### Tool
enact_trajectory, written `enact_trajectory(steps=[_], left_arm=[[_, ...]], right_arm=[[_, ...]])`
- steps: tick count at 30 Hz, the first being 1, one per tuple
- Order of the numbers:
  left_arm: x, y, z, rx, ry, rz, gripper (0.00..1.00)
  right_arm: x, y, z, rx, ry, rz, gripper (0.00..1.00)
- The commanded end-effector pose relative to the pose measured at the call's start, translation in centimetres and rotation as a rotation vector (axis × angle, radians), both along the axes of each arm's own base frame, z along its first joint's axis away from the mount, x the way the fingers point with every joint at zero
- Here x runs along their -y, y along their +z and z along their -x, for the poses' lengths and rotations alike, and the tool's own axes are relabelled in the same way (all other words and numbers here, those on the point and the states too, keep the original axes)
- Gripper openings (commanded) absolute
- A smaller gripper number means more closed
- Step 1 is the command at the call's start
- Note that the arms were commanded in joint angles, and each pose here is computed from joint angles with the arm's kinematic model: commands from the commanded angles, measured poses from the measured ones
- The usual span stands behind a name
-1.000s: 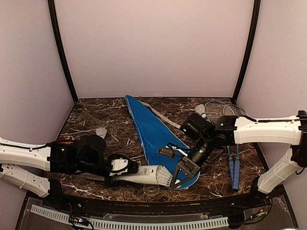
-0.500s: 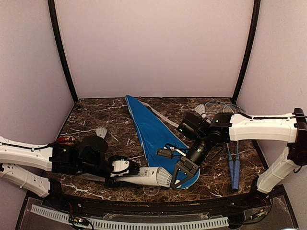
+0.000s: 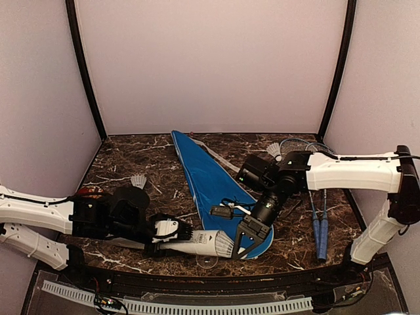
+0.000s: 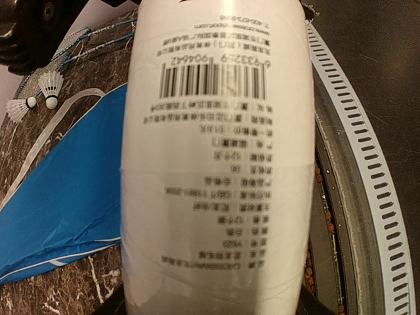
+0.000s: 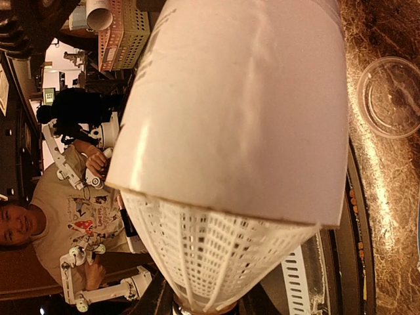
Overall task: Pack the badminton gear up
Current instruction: Place the shuttlecock in the racket bag.
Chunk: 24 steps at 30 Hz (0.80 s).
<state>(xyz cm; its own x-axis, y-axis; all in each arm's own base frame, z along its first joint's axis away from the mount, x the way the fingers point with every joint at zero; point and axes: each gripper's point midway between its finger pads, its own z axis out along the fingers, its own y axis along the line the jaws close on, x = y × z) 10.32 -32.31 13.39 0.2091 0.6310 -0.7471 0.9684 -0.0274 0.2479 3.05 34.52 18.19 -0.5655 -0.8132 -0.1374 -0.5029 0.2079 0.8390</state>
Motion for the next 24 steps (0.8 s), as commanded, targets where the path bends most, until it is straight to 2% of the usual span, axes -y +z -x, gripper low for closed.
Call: enact_trajectory(steps=[1, 9, 19, 24], left_arm=[[1.1, 2.1, -0.2, 0.009, -0.004, 0.064, 0.61], [1.1, 2.3, 0.5, 0.022, -0.031, 0.076, 0.61], [1.8, 1.3, 2.8, 0.122, -0.092, 0.018, 0.61], [2.7, 1.1, 2.3, 0.087, -0.051, -0.002, 0.60]], right_arm=[[-0.6, 1.2, 1.0, -0.008, 0.058, -0.047, 0.20], [-1.1, 0.2, 0.0, -0.016, 0.036, -0.024, 0.20], [-1.4, -0.2, -1.4, -0.044, -0.003, 0.003, 0.20], [-2.0, 0.2, -1.8, -0.028, -0.017, -0.013, 0.23]])
